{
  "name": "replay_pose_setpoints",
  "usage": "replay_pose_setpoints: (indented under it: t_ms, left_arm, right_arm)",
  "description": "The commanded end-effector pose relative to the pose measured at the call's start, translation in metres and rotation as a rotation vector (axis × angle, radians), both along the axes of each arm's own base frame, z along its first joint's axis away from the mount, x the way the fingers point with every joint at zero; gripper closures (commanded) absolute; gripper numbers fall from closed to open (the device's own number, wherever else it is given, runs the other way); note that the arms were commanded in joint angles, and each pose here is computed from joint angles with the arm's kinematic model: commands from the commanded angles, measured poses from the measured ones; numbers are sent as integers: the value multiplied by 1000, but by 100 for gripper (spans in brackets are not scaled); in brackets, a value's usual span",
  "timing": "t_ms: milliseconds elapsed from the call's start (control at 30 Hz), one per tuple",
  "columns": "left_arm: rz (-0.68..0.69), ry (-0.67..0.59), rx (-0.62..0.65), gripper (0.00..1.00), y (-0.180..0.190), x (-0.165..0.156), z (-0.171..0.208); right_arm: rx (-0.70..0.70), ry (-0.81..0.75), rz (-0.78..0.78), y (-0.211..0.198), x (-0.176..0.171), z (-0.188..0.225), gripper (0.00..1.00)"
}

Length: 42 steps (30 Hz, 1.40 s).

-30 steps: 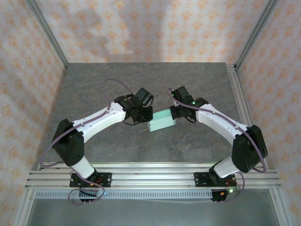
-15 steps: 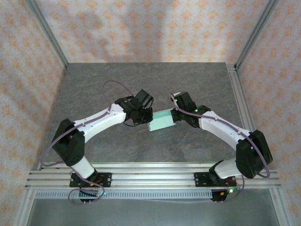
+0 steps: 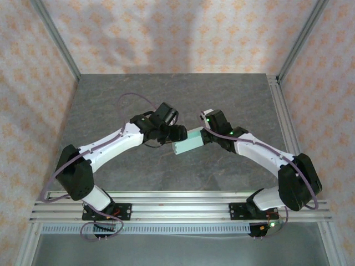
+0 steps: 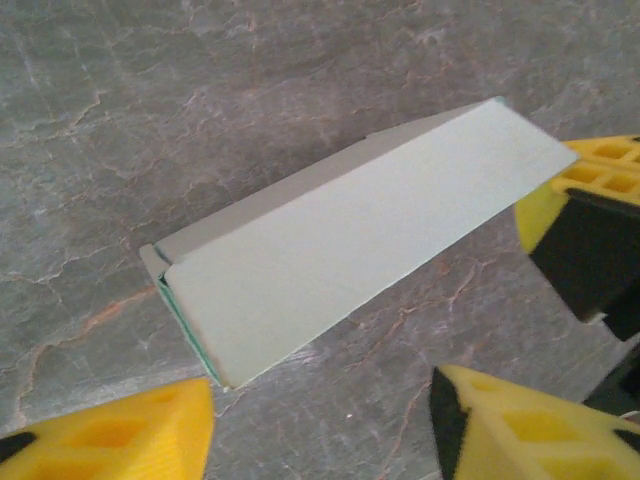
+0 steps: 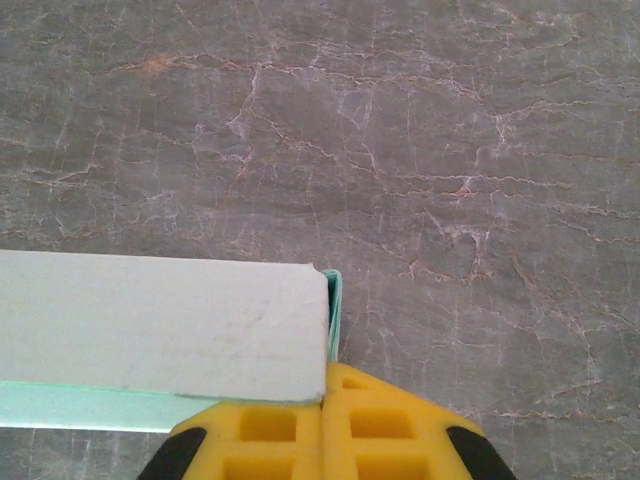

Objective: Fold the paper box

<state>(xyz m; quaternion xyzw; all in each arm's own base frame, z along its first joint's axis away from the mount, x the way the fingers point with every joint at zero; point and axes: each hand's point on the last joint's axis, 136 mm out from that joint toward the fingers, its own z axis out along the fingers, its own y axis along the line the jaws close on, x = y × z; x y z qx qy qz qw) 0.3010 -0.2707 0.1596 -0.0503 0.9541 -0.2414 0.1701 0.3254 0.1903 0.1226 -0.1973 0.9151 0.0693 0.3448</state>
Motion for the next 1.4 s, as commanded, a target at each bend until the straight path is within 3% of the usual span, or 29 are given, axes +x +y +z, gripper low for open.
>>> replay_pose_setpoints:
  t_ms: [0,100,267,567,667,800,900,1033,1133,1367]
  left_arm:
    - [43,-45,-9,37,6,12,14]
    - [102,-32,30,40,19,14,2]
    - [120,20,43,52,26,10,-17]
    - [139,84,39,59,28,1,-45]
    - [142,92,45,60,29,0,-51]
    - [141,99,55,62,29,0,-54]
    - [139,91,51,63,28,1,-51]
    - [129,92,60,63,28,1,-51]
    - [122,85,70,64,29,2,-50]
    - [114,88,87,64,31,0,-54]
  right_arm:
    - [-35,75,16,-5,-17,-24,100]
    - [-31,78,14,-4,-18,-24,100]
    - [-27,91,5,-5,-18,-27,100]
    - [-8,86,-21,-2,-13,-18,98]
    - [9,67,-23,-1,-11,-10,88]
    - [42,28,-25,-1,-12,5,60]
    - [82,-6,-4,0,-18,19,47]
    - [150,-100,33,2,-22,39,22]
    - [230,-120,-59,-5,-15,55,19]
    - [319,104,-134,8,-3,35,22]
